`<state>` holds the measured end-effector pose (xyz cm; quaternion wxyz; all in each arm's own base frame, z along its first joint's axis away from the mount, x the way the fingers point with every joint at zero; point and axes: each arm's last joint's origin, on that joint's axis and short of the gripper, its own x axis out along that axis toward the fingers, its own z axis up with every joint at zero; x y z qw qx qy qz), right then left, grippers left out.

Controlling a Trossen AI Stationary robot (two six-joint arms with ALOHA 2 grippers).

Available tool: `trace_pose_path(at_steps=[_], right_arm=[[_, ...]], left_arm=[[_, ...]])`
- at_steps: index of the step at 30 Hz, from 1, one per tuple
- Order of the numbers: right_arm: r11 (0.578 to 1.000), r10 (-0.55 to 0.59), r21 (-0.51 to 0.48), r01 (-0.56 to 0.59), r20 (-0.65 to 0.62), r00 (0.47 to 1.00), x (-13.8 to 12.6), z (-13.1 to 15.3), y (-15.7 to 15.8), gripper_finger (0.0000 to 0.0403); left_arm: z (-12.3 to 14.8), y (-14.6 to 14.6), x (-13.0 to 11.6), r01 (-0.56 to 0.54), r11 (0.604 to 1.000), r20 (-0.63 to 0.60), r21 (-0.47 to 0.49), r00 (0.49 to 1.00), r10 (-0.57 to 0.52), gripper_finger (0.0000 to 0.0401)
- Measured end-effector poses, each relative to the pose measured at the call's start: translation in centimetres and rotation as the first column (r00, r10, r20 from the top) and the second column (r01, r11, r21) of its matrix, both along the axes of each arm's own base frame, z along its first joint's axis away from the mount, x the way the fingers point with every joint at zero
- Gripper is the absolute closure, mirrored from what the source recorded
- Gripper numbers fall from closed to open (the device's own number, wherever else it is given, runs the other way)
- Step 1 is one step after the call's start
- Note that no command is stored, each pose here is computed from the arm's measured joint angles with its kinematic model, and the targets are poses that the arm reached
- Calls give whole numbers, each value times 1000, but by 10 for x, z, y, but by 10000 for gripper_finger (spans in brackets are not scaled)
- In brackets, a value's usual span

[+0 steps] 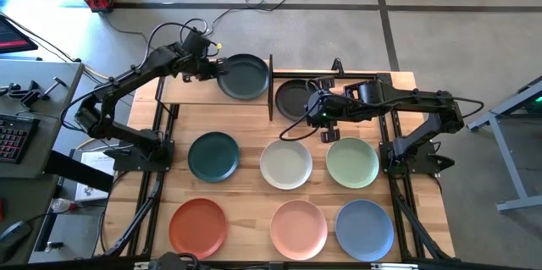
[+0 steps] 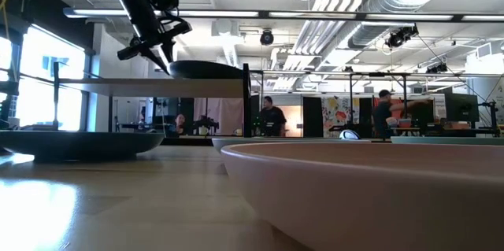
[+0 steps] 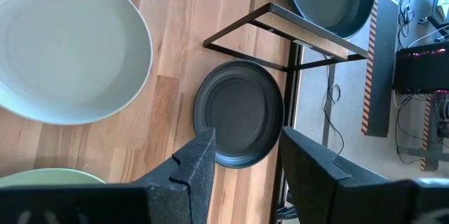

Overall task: Place and stack plates onto a shelf
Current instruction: Put the top dark blue plate on the shelf

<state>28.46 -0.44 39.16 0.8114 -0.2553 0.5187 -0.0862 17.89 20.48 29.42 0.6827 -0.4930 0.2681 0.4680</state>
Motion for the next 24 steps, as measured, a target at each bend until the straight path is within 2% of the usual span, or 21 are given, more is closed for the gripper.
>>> trace_pose_path(at_steps=[4, 8, 16, 20, 24], right_arm=[[1000, 0, 0, 0, 0, 1000, 0, 0, 0, 263], [1000, 4, 8, -4, -1, 1000, 0, 0, 0, 263], [1000, 7, 14, -7, -1, 1000, 0, 0, 0, 263], [1000, 8, 14, -8, -1, 1000, 0, 0, 0, 263], [1000, 9, 15, -9, -1, 1000, 0, 0, 0, 263]], left_arm=[[-2, -2, -1, 46, 999, -27, -11, 999, -46, 337], [-3, -2, -6, 41, 998, -51, -37, 998, -43, 330], [-1, 0, -12, 29, 999, -50, -29, 998, -30, 329], [2, -1, -12, 39, 999, -22, -16, 999, -39, 329], [11, -2, -11, 69, 997, 63, 21, 996, -70, 329]])
